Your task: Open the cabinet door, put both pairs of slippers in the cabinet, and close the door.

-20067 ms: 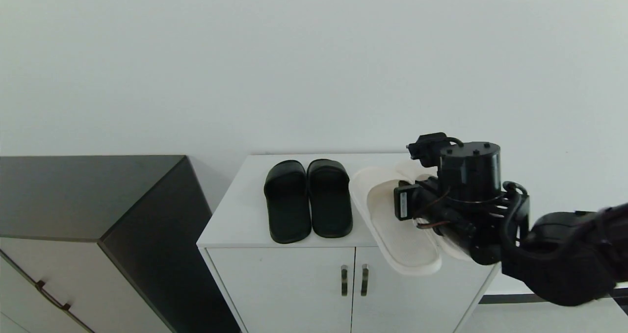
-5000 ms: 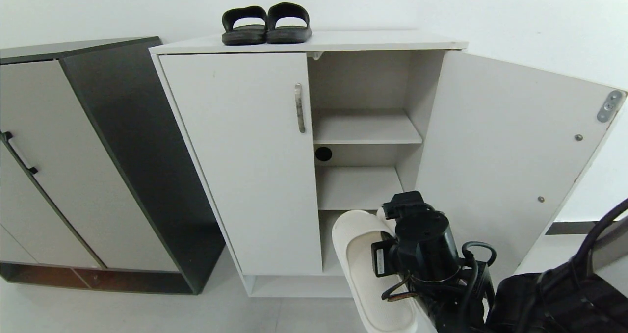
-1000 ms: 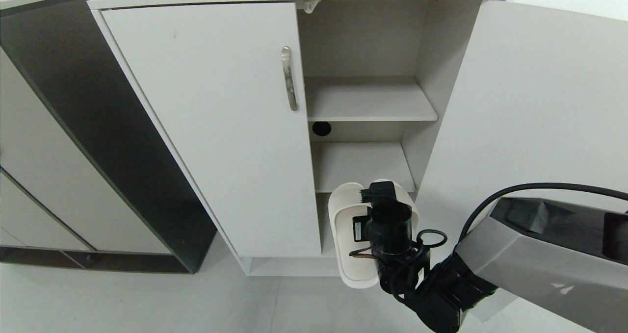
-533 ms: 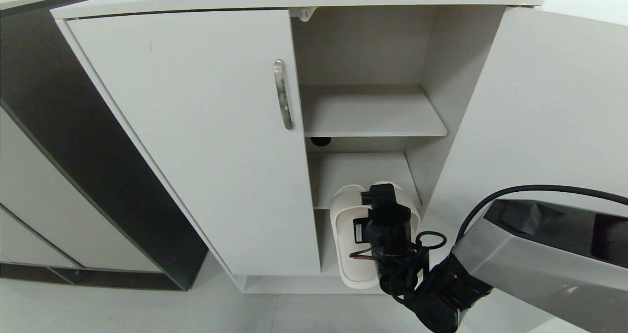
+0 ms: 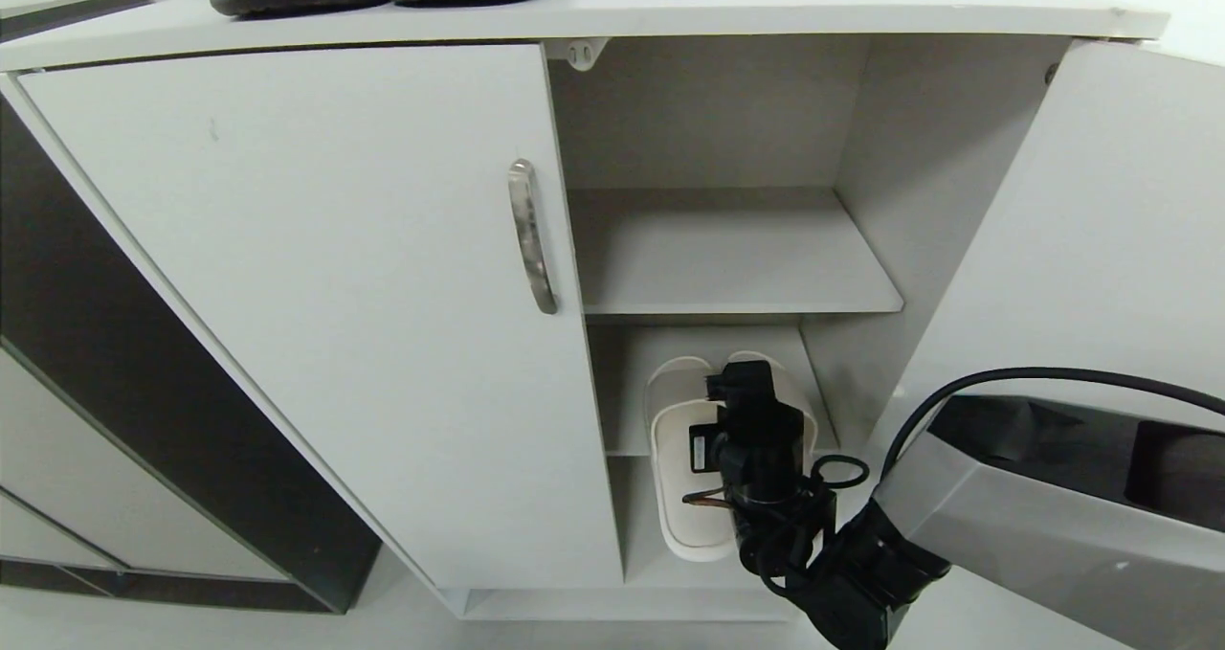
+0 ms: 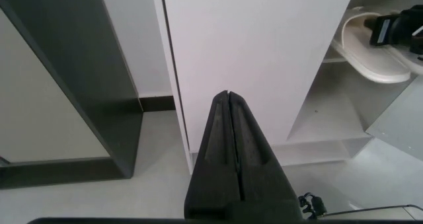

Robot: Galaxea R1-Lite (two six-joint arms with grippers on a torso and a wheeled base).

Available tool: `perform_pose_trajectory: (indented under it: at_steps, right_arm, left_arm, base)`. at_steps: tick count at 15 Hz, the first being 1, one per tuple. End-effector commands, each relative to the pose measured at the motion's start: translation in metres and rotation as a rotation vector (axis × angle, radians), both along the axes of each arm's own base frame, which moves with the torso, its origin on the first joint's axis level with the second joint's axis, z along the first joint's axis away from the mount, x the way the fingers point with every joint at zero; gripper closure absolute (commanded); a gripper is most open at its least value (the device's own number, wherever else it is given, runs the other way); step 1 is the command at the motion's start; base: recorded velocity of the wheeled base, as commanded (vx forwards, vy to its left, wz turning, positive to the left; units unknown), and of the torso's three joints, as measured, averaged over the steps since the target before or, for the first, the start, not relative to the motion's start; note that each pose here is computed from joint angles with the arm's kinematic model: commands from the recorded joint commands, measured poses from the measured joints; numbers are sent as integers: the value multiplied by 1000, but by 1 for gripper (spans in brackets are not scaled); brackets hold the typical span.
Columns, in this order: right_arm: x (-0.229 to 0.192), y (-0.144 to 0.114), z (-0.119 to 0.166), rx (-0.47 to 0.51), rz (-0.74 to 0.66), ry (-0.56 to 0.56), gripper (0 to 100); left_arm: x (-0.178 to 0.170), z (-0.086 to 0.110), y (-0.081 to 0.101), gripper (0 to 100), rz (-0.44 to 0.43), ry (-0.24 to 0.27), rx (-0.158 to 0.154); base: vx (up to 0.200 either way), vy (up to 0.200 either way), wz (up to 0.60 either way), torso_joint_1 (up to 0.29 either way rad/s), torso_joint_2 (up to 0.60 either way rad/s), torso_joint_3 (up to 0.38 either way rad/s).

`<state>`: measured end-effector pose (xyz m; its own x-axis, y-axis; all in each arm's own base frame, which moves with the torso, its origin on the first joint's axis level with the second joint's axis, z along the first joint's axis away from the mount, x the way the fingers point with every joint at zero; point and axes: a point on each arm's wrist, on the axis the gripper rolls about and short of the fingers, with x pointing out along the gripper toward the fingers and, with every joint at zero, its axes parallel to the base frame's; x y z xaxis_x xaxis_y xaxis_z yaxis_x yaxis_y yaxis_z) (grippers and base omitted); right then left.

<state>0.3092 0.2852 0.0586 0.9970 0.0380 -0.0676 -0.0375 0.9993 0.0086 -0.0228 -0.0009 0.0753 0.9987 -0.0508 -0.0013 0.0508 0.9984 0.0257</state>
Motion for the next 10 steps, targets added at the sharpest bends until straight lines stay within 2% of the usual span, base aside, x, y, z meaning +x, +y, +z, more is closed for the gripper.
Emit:
perform_pose_trajectory:
  at_steps: [1,5,10]
  right_arm:
    - [9,-3,-13,-12,-17,13,100]
    - [48,-4,-21,8,-75,-16,100]
    - [73,-1,-8,25,-90,-37,100]
  left_arm:
    - [0,0,0,100,0,2,0]
    - [0,0,0,100,0,2,-1]
    - [0,0,0,100,0,3,-1]
  base:
    - [0,0,0,0,0,0]
    - [0,0,0,0,0,0]
    - [0,0,0,0,0,0]
